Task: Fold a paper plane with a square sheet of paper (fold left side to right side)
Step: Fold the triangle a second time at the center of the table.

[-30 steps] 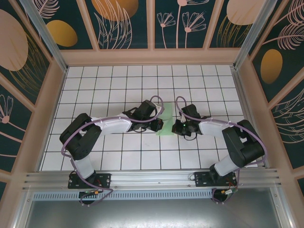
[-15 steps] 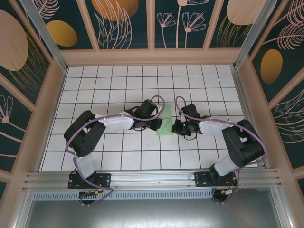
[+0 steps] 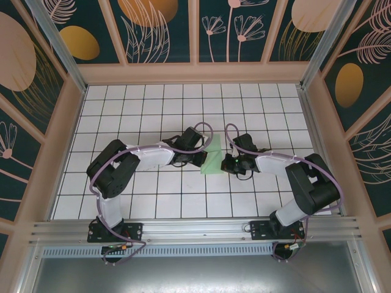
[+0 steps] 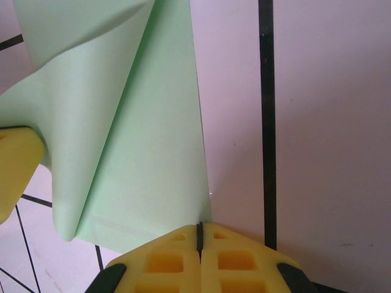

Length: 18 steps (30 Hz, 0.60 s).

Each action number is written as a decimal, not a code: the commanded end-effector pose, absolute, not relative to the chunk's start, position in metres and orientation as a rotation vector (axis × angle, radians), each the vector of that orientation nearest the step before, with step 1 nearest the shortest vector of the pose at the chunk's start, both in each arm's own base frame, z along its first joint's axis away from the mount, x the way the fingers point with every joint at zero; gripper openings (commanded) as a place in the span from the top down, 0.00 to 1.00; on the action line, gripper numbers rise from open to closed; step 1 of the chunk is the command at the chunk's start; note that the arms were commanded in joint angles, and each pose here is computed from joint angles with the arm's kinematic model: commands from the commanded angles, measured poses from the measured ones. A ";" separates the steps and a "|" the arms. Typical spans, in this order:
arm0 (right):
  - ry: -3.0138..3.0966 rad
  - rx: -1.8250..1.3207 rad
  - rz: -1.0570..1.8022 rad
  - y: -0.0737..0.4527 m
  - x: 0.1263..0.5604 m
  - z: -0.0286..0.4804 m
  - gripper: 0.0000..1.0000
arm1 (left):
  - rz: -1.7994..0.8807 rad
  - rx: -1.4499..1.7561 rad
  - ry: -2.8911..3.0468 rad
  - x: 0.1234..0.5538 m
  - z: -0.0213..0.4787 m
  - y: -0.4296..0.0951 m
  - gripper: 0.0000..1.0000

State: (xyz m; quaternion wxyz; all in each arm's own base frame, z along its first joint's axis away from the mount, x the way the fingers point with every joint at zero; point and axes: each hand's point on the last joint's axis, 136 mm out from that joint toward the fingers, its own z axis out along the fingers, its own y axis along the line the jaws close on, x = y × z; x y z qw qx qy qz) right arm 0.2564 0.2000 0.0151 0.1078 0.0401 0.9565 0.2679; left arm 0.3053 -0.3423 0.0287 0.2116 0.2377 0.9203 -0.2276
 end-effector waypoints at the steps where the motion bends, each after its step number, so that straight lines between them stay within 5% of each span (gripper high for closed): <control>1: 2.910 0.136 0.646 0.183 0.242 -0.005 1.00 | -0.592 0.672 2.567 0.312 0.024 -0.340 0.98; 18: 2.918 0.137 0.633 0.181 0.241 -0.007 1.00 | -0.535 0.665 2.588 0.314 0.014 -0.334 0.98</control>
